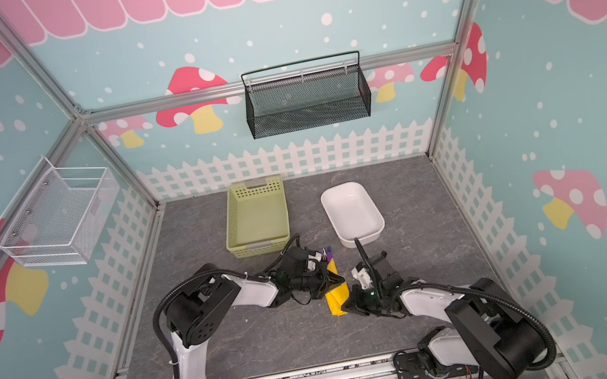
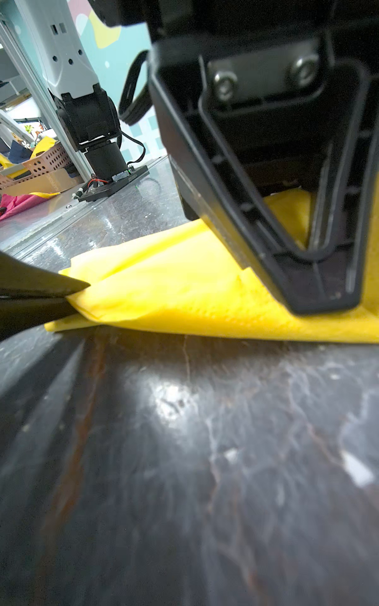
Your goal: Place the utensils on the paper napkin and roll it up
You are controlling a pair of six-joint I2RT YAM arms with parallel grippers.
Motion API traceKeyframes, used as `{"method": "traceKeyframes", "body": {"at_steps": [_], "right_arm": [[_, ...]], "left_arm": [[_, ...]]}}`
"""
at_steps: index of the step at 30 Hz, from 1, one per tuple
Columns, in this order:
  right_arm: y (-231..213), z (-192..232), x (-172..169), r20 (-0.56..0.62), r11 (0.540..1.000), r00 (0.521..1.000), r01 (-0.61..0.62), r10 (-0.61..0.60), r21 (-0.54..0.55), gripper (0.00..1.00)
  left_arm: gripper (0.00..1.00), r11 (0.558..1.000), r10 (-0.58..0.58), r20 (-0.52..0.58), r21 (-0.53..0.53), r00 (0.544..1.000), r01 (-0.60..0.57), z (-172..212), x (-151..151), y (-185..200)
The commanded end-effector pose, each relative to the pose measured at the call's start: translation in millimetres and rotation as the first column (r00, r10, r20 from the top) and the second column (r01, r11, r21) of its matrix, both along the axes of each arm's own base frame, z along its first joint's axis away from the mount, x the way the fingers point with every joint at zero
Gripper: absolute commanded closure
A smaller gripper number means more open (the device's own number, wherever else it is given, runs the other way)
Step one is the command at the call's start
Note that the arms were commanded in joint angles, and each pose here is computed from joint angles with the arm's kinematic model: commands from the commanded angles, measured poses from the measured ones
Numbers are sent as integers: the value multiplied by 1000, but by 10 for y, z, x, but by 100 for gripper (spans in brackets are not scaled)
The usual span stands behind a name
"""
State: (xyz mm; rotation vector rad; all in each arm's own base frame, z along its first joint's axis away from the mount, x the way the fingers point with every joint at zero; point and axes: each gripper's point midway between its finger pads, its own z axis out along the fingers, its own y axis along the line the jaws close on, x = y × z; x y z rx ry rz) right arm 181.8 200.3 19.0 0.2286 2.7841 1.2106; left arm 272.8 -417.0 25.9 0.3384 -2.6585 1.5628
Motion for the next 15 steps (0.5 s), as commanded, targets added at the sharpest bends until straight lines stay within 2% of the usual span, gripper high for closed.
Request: {"method": "traceKeyframes", "body": {"at_steps": [1, 9, 15], "right_arm": [[-283, -389, -302, -122, 987, 992, -11, -9, -162, 100], [-320, -425, -281, -114, 978, 993, -37, 14, -206, 100], [-327, -431, -277, -110, 976, 994, -39, 16, -213, 100]], "left_arm": [[100, 998, -52, 70, 39, 996, 50, 229, 8, -31], [100, 975, -185, 137, 150, 973, 164, 436, -14, -132], [100, 967, -229, 115, 143, 967, 212, 392, -27, -241]]}}
